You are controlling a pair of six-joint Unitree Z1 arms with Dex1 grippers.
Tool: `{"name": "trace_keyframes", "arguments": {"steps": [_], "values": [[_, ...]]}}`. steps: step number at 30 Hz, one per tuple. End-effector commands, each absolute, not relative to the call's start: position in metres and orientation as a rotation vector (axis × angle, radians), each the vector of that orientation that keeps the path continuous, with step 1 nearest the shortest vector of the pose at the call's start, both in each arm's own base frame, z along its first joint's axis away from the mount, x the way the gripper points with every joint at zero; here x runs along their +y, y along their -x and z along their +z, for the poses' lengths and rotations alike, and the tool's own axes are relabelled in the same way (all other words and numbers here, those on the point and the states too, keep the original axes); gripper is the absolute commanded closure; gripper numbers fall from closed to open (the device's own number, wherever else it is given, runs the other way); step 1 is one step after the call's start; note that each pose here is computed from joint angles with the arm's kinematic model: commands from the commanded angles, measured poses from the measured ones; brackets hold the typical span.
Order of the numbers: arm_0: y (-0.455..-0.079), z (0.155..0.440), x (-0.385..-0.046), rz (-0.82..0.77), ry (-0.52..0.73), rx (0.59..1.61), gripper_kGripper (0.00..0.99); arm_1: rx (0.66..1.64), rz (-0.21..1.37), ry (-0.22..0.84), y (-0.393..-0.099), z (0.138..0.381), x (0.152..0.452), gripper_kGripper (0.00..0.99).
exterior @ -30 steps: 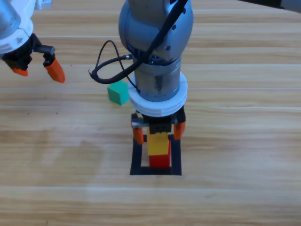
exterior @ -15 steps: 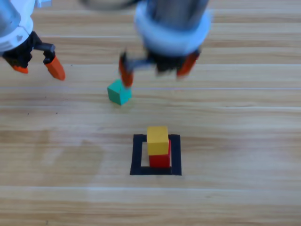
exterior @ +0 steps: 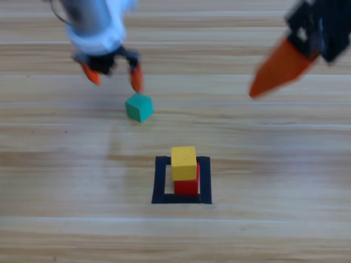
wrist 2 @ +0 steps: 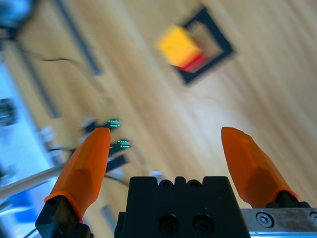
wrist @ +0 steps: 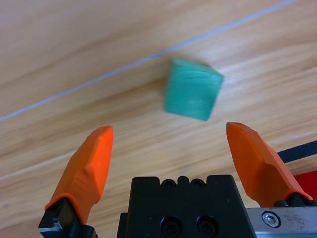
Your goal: Stack the blocks in the rectangular block: red at the bottom, yellow in the middle, green on top
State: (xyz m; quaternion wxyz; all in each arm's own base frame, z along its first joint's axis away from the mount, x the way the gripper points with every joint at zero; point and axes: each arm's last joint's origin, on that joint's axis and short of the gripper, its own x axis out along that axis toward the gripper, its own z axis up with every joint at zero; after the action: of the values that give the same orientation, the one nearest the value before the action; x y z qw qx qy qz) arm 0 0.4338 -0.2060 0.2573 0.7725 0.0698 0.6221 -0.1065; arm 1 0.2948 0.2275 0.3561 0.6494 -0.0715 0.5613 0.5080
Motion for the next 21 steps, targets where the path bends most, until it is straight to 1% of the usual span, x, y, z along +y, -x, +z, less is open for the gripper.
{"name": "trace_keyframes", "arguments": {"steps": [1,2,4,7,10,15,19,21], "values": [[-0.42,0.202,-0.273,-0.29,-0.269,1.426,0.016,0.918,0.914,0.313,-0.235,0.359,0.17,0.002],[-0.42,0.2,-0.274,-0.289,-0.27,1.429,0.016,0.881,0.915,0.328,-0.223,0.358,0.166,0.002],[-0.42,0.197,-0.275,-0.281,-0.273,1.429,0.016,0.841,0.937,0.343,-0.208,0.356,0.161,0.002],[-0.422,0.192,-0.275,-0.267,-0.273,1.433,0.016,0.808,0.971,0.351,-0.202,0.349,0.161,0.002],[-0.43,0.192,-0.267,-0.23,-0.253,1.427,0.014,0.785,1.075,0.345,-0.195,0.347,0.17,0.002],[-0.441,0.201,-0.245,-0.176,-0.218,1.408,0.03,0.753,1.173,0.341,-0.19,0.345,0.182,0.002],[-0.449,0.209,-0.231,-0.175,-0.21,1.39,0.047,0.77,1.201,0.344,-0.194,0.339,0.191,0.001],[-0.45,0.208,-0.231,-0.188,-0.225,1.39,0.05,0.772,1.202,0.345,-0.195,0.337,0.192,0.001]]}}
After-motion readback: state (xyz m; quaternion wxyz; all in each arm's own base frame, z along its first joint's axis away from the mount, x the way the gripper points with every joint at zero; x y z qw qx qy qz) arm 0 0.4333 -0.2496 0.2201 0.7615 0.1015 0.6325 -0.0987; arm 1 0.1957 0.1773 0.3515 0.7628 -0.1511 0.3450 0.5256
